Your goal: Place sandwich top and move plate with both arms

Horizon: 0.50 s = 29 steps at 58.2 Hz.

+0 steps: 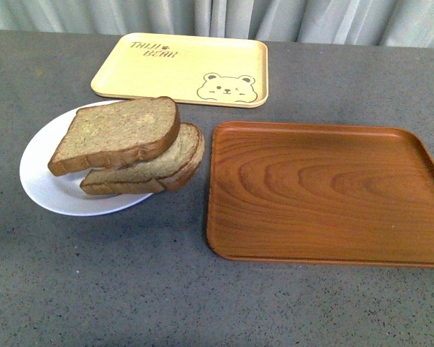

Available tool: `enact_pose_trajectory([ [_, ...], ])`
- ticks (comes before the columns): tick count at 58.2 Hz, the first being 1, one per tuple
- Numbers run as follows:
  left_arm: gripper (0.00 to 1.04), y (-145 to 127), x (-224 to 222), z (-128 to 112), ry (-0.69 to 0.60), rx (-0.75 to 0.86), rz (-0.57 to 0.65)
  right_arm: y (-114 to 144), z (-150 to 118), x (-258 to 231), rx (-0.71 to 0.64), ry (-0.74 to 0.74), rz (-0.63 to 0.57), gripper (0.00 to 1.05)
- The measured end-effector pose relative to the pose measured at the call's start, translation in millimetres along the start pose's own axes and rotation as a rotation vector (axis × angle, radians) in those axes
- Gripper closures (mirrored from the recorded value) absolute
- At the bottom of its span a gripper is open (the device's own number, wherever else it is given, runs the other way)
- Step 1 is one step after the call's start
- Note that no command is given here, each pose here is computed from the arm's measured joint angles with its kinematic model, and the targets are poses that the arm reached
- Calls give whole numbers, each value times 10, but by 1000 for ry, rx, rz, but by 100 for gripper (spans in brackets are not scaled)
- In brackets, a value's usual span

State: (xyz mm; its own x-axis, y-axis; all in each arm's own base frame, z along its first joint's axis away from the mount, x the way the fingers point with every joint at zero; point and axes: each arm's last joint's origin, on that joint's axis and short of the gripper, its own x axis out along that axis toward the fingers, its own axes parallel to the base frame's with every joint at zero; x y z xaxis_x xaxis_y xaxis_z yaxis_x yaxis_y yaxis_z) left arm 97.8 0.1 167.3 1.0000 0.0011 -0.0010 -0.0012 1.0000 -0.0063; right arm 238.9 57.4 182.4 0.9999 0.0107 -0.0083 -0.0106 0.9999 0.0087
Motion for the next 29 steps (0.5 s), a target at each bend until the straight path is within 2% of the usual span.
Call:
enact_pose_trajectory([
  [29, 9, 0, 0, 0, 0, 0, 0, -299, -85, -437, -3, -1, -9, 103],
])
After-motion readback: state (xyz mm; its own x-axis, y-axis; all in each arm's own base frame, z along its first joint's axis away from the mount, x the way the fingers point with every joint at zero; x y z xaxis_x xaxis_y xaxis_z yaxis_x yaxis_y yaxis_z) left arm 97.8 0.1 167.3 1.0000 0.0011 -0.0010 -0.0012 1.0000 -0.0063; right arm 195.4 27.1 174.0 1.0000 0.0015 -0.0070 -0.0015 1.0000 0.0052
